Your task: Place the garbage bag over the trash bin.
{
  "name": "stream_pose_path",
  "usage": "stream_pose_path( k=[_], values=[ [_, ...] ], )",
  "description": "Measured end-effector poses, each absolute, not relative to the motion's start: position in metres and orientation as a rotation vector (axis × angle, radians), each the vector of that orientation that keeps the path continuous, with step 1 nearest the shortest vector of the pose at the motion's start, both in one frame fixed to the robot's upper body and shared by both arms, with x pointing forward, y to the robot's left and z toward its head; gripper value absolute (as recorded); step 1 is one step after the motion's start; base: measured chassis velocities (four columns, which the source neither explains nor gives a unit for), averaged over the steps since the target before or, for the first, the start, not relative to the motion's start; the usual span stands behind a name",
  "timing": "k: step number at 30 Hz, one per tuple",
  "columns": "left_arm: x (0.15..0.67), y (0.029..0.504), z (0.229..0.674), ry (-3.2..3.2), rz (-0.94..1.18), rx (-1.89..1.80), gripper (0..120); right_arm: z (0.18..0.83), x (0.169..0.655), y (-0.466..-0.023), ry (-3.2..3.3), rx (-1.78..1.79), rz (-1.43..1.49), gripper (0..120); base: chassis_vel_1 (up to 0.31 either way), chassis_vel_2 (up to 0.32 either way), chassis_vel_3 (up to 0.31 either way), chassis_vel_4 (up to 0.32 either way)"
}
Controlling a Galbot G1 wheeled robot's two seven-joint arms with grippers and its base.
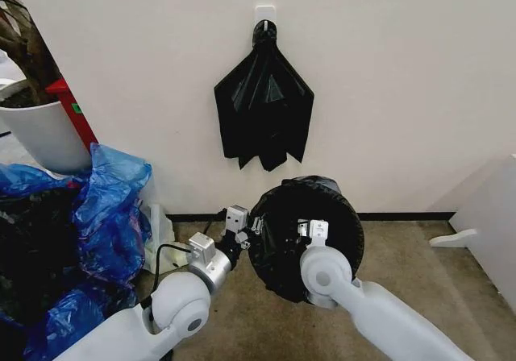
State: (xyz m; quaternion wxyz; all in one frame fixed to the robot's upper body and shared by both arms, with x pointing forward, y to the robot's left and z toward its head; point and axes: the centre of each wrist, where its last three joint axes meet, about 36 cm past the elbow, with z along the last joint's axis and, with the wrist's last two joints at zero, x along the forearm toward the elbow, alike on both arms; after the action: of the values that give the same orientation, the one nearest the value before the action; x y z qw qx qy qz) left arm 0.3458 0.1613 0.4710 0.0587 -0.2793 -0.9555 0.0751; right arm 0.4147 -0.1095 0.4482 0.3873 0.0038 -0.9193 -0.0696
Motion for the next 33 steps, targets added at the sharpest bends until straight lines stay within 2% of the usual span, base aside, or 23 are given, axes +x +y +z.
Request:
stream_pose_path(
  k=[7,18,33],
  values=[
    [0.342,0.161,0.474,-2.892,0.237,-0.855,1,0.447,0.414,-0.11,-2.343,-0.002,-0.177,0,0.0,0.0,0.0,0.0],
    [0.348,0.162,0.459,-2.885,0.188,-0.815,1,0.486,0.392,-0.109,-2.388,0.074,-0.217,0,0.0,0.0,0.0,0.0],
    [0.338,0.161,0.468,-2.867,0.179,-0.876,1,0.463,0.431,-0.112,-2.407,-0.001,-0.255,0,0.0,0.0,0.0,0.0]
  ],
)
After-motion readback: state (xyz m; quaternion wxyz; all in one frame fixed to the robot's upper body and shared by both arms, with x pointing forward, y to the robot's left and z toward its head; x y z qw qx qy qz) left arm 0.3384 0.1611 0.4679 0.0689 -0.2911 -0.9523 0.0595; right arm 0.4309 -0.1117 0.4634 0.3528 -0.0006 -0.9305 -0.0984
